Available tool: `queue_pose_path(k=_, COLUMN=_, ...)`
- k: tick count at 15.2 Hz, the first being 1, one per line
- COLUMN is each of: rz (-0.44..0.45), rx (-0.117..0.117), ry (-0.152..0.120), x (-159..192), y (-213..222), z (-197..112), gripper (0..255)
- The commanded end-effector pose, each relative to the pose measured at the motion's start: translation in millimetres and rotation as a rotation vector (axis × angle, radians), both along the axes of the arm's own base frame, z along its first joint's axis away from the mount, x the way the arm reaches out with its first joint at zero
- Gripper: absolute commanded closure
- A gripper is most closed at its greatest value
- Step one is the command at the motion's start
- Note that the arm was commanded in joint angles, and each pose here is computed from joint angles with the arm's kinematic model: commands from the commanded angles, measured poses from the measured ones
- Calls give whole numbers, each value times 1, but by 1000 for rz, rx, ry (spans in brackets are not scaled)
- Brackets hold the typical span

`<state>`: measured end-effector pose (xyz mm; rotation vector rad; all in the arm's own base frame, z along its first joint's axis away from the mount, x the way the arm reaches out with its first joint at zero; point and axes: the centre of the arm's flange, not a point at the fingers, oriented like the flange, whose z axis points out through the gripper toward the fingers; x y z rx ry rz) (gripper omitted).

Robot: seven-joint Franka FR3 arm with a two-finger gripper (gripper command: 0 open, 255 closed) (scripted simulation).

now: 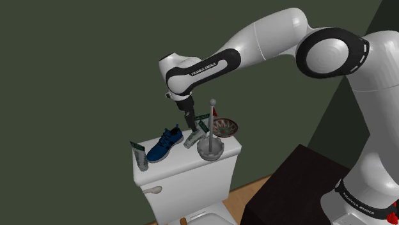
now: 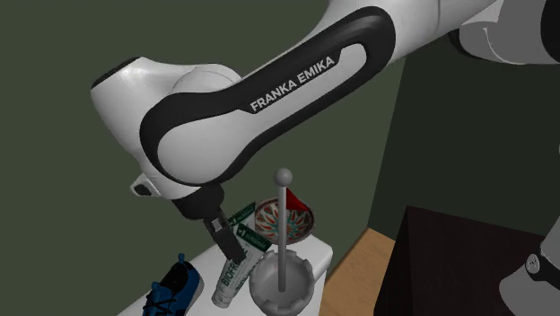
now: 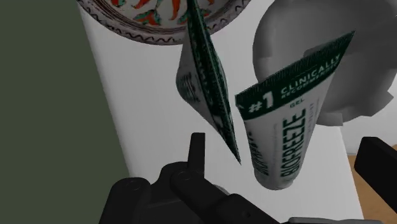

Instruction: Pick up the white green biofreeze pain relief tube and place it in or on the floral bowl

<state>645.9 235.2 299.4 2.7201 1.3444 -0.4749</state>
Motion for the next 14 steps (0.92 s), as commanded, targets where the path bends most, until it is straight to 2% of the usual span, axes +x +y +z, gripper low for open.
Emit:
queue_pose_path(k=1, rz=56, rx=5, ry=19, x=3, y=23, z=-18, gripper=0)
queue_pose_path(k=2, rz=82, rx=7, ry=28, x=5, y=34, z=-26, gripper=0)
queue_pose_path(k=9, rz=82, rx=7, ry=28, x=-4, y=26, z=-61, gripper=0)
queue_pose_path(k=14, rz=82, rx=7, ry=28, x=-5, y=25, z=-63, gripper=0)
